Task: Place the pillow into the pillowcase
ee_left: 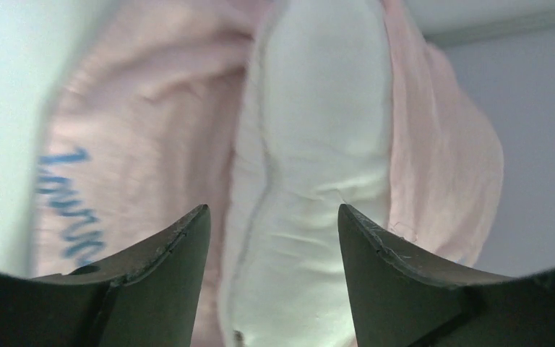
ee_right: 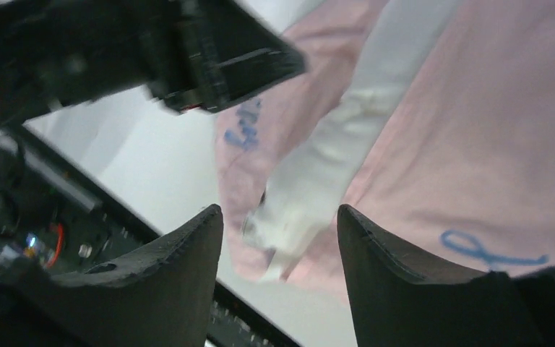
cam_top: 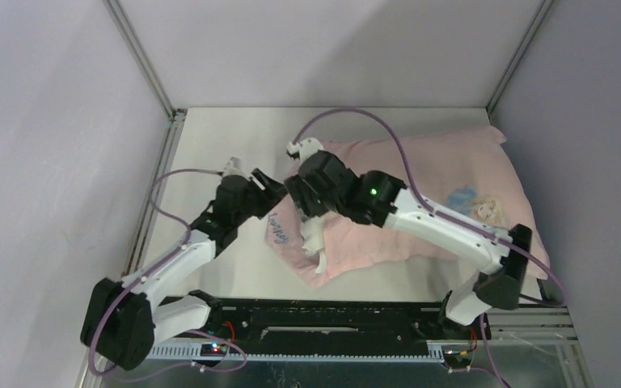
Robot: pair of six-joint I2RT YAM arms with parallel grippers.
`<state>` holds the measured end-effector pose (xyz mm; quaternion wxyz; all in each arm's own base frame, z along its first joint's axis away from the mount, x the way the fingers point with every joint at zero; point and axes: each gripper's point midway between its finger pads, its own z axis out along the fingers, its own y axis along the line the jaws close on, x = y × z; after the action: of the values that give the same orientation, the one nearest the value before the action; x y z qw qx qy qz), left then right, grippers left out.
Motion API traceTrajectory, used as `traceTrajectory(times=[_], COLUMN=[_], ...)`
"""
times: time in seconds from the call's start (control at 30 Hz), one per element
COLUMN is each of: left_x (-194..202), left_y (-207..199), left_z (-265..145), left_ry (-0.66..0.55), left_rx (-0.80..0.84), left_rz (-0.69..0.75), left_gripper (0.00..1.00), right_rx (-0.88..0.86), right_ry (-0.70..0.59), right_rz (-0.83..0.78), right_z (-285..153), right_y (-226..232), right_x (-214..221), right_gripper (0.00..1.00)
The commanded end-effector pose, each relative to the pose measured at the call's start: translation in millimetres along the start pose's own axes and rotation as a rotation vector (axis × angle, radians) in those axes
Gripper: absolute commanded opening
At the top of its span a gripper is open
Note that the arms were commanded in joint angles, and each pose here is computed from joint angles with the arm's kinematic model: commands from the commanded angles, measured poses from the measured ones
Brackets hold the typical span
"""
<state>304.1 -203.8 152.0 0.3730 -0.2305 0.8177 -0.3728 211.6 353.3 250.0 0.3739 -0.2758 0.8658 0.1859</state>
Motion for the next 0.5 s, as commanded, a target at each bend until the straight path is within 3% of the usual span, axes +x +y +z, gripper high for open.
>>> traceTrajectory(times=[0.0,0.2,0.47], left_x=[-34,-63,-82], left_y=[57,83,89], left_z=[-22,-34,-39], left_ry=[-0.086,-0.145,-0.179], left_rx=[-0.183,-0.194,-0.175], left_rz=[0.0,-0.086,-0.124], left_gripper=[0.69,0.73,0.75], right_rx=[0.21,0.464,0.676], right_ry=[0.014,0.072,0.203], right_rz=[-0.067,-0.185,-0.411], right_z=[27,67,127], right_y=[-34,-68,-88], right_x=[-22,-32,8], right_gripper=[0.64,0.79,0.94])
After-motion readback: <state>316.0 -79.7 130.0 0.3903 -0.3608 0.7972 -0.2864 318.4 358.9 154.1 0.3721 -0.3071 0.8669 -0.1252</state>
